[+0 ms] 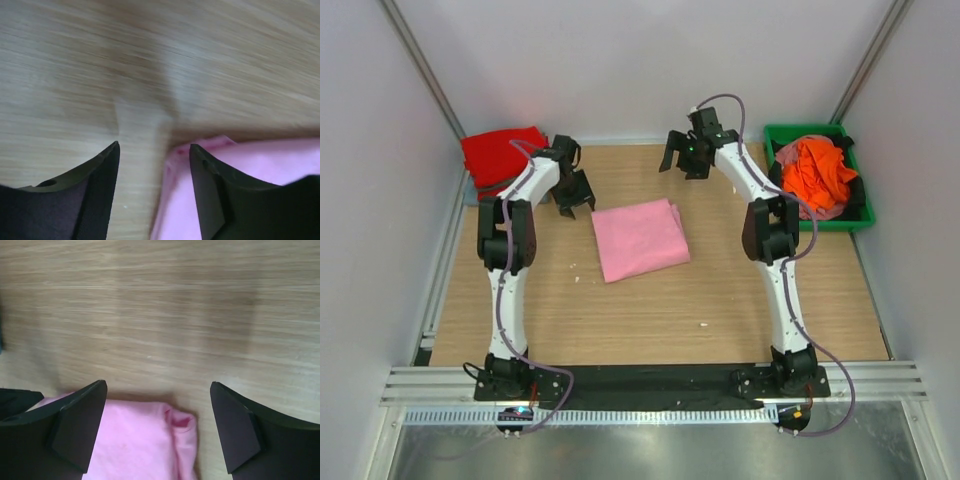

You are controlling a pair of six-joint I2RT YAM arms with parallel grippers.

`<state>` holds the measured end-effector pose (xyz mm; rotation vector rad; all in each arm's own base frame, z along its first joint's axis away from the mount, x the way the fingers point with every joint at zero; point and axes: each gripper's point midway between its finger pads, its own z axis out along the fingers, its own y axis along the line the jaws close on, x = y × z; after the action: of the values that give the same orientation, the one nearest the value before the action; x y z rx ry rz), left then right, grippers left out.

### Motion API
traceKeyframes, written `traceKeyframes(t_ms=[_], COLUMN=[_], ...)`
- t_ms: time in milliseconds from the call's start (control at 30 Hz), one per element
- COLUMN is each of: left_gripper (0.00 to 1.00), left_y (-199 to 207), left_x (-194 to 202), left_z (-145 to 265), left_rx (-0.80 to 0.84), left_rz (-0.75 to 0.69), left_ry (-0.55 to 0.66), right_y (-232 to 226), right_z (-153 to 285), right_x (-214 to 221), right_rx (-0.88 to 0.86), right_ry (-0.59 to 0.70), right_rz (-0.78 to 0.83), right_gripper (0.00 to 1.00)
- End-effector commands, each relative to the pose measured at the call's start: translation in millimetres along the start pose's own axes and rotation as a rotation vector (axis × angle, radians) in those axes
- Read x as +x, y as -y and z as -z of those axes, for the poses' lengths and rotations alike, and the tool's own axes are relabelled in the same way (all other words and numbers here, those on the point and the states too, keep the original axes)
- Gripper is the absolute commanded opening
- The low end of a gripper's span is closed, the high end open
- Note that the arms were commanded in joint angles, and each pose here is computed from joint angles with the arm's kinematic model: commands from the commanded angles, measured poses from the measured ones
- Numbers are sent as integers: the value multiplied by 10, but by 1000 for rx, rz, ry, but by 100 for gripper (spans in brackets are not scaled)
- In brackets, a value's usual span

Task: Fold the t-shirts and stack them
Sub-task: Fold the tshirt

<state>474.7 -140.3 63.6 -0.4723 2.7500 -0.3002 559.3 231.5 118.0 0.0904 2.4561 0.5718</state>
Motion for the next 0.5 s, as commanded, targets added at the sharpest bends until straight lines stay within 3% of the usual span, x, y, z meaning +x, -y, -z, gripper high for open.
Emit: traceKeyframes(t_ms=[0, 33, 100, 167, 200, 267, 367, 400, 467], left_gripper=[61, 71, 77, 77, 77, 78, 77, 77, 76], left_y=[-74, -30, 16, 118, 77, 171, 286, 273, 313], left_x=[36, 30, -12, -25, -15, 66, 209, 298, 365], left_z=[110, 138, 323, 600, 649, 816, 1023, 1063, 1077], left_rx=[0, 14, 40, 73, 45, 42, 79, 85, 110], left_rz=[8, -7, -19, -41, -58, -98, -127, -126, -122], left_ry=[-66, -46, 20, 76, 102, 136, 163, 159, 165], right_y=[-80, -72, -116, -28, -181, -240, -447, -497, -560], right_z=[330, 396, 641, 723, 1012, 1036, 1190, 1230, 1207], right_x=[-201, -217, -164, 78, 43, 364, 754, 848, 1080], right_rx=[-71, -75, -104, -90, -133, -164, -232, -248, -282], right_ry=[-13, 2, 69, 69, 107, 76, 28, 12, -32], right_rz=[15, -1, 5, -4, 19, 18, 34, 37, 40], right_gripper=[91, 91, 91, 91, 91, 91, 85, 77, 69])
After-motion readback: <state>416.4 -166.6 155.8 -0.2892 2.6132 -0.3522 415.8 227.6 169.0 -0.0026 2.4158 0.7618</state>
